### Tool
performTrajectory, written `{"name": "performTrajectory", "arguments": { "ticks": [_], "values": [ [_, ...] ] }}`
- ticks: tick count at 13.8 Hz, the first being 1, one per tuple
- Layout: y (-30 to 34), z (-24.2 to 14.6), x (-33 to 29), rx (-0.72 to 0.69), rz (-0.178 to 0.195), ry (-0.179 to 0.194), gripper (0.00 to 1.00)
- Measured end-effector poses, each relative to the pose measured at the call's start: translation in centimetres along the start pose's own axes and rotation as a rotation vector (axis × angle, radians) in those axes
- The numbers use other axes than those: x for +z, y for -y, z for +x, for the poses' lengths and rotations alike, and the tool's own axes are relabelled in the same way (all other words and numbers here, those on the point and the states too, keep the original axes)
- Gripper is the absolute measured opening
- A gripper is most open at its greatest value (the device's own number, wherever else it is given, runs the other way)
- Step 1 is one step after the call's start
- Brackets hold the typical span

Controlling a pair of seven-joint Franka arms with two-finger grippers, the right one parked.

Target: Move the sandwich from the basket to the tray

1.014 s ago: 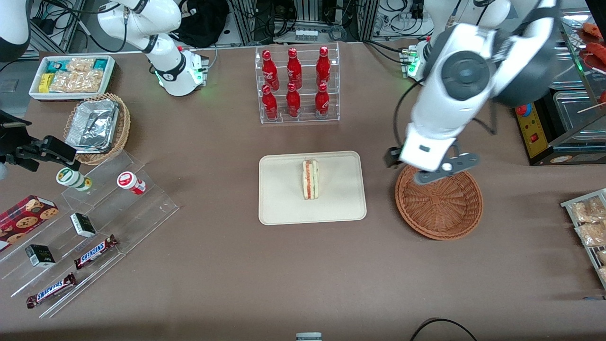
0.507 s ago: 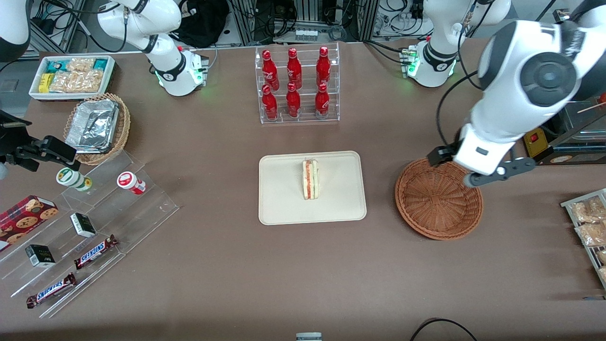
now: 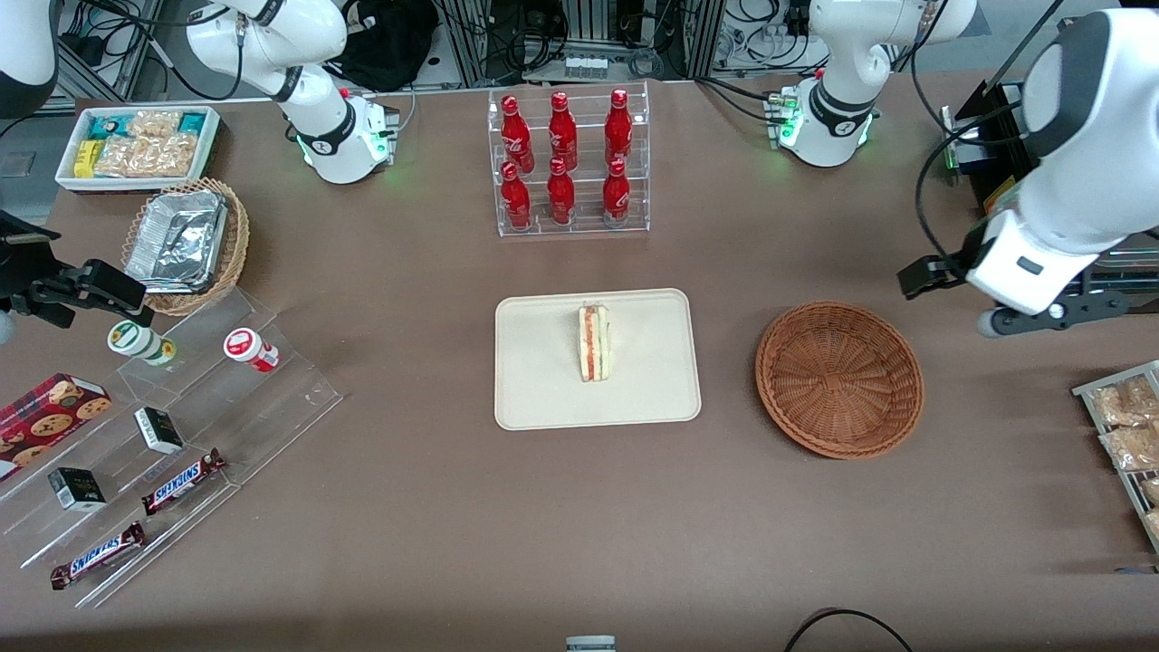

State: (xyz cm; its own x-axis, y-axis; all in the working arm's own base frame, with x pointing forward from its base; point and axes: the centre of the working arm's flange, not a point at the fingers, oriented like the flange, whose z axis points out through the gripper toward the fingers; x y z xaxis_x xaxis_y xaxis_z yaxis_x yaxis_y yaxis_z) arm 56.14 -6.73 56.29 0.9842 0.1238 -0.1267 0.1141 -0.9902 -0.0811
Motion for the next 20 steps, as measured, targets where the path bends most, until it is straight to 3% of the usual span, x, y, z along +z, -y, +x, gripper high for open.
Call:
{"name": "performTrajectory", "arguments": {
  "ticks": [5, 9, 12, 20],
  "values": [
    [5.9, 0.0, -1.0, 0.039, -0.027, 0.008, 1.0],
    [5.5, -0.1, -2.1, 0.047, -0.037, -0.016, 1.0],
    [4.7, 0.0, -2.5, 0.058, -0.064, -0.033, 1.0],
    [4.9, -0.1, -5.0, 0.056, -0.063, -0.09, 1.0]
  ]
}}
